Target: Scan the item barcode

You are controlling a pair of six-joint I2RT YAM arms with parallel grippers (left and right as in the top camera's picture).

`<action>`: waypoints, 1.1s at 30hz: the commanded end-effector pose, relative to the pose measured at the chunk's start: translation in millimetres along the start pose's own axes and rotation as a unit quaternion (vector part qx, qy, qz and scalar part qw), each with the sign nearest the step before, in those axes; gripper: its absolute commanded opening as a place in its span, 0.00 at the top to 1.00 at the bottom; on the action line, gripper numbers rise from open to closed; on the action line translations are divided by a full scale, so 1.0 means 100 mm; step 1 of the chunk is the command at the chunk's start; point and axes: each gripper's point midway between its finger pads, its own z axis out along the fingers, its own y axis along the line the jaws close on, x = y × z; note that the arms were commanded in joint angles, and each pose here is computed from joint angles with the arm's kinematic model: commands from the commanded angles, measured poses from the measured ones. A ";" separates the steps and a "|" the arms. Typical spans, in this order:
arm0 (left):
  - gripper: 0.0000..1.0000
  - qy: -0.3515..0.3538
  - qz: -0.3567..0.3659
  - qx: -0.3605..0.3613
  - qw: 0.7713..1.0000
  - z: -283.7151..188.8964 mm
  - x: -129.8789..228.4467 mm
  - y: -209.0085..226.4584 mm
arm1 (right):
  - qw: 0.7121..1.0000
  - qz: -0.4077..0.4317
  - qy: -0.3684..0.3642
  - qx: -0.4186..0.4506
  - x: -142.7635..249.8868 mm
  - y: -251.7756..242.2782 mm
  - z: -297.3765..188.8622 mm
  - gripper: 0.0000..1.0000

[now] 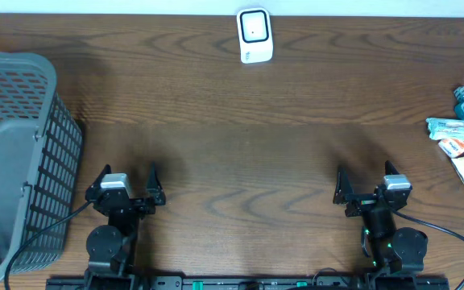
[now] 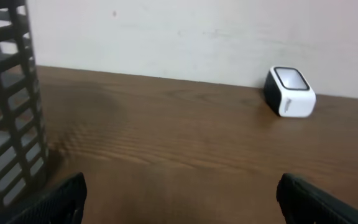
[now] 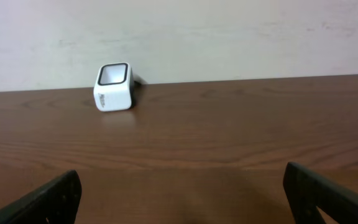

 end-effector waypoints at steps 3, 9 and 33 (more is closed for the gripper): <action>0.02 0.024 0.033 0.007 0.999 0.01 0.18 -0.01 | 1.000 -0.008 -0.001 0.006 0.00 -0.02 0.00 0.01; 0.02 0.024 0.033 0.005 0.999 0.01 0.18 0.00 | 1.000 -0.008 -0.001 0.006 0.00 -0.02 0.00 0.01; 0.02 0.022 0.031 -0.008 0.999 0.01 0.17 0.06 | 1.000 -0.008 -0.001 0.006 0.00 -0.02 0.00 0.01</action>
